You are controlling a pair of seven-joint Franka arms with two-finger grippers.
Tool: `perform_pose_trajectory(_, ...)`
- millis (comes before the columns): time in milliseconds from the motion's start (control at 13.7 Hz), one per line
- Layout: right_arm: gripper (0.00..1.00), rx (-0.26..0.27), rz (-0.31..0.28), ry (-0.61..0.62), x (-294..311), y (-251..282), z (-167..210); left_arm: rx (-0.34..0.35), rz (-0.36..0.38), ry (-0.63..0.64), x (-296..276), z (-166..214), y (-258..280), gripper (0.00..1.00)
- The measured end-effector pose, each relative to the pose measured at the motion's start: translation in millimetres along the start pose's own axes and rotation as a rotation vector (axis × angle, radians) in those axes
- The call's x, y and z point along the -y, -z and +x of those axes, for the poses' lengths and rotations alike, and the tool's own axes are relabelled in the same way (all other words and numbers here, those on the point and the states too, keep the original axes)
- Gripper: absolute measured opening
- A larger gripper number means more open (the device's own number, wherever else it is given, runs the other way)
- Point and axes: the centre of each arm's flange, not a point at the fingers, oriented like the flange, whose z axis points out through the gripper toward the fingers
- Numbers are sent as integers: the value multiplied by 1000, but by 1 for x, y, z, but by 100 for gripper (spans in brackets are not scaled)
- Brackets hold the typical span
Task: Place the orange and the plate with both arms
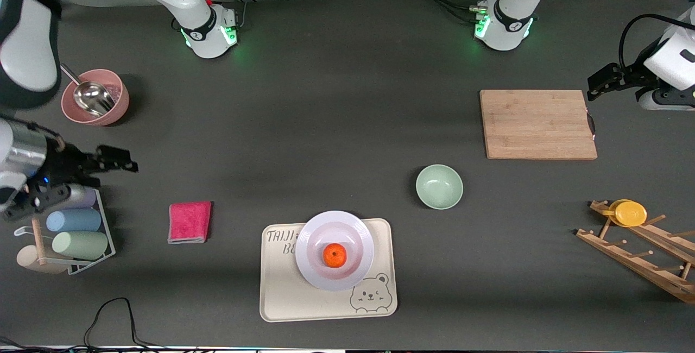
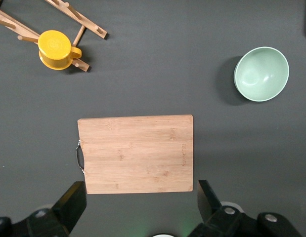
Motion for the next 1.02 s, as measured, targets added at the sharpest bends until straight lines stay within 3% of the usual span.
perform_pose_trajectory(439, 100, 16, -115, -87, -3, 35, -55, -1, 5, -2, 0, 0, 1, 100)
perform_pose_trajectory(805, 100, 19, -121, -137, 0, 37, -60, -4, 78, -59, -24, 0, 13, 100)
perform_pose_trajectory(1024, 100, 12, -123, -142, 0, 41, -62, -4, 83, -66, -28, -1, 19, 100)
